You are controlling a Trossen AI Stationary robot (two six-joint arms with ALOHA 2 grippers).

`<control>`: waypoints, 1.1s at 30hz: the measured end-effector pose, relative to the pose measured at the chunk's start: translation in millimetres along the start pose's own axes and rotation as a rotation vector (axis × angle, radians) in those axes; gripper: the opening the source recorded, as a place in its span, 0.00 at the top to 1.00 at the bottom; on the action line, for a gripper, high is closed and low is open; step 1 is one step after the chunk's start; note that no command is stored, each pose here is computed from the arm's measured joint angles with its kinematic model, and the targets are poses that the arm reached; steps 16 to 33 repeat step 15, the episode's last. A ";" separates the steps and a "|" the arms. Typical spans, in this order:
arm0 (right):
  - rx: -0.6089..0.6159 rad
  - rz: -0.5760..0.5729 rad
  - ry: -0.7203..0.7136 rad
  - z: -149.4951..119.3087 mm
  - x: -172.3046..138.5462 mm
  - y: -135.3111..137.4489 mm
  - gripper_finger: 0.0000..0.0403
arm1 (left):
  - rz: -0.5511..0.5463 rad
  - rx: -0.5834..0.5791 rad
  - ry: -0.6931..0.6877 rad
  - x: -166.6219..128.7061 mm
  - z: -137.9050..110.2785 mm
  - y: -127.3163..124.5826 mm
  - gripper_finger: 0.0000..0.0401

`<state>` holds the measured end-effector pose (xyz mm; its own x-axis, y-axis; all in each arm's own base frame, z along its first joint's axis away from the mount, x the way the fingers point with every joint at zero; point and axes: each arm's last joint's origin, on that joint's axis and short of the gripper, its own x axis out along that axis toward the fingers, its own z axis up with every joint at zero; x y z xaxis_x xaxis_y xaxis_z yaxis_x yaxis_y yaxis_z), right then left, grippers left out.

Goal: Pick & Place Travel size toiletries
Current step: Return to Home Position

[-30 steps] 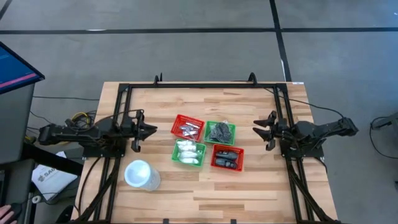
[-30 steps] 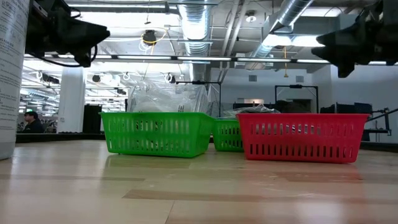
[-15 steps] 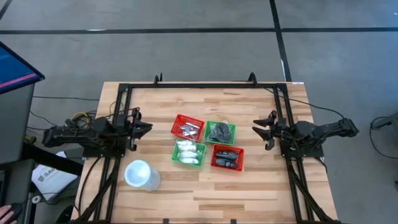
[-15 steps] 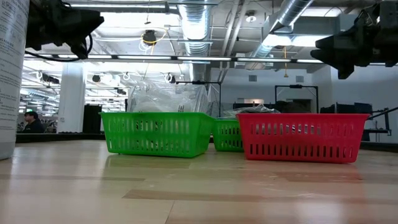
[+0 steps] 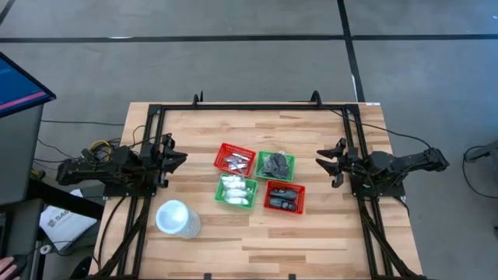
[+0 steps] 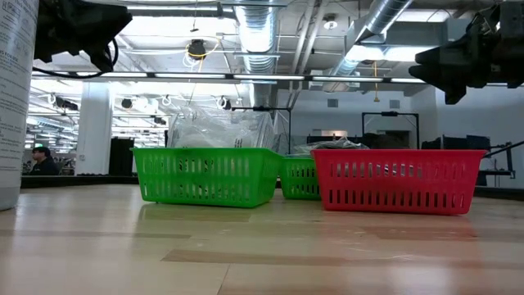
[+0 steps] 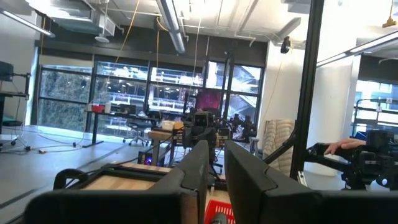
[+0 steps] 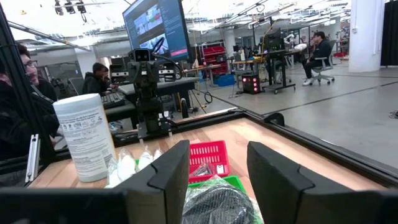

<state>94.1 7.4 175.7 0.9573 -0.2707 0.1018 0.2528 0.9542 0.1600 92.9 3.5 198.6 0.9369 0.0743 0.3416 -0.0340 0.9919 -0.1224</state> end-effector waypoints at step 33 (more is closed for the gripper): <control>-0.008 0.000 0.015 -1.6 0.2 0.2 0.63 | -0.001 0.000 -0.001 0.5 -0.1 -0.1 0.89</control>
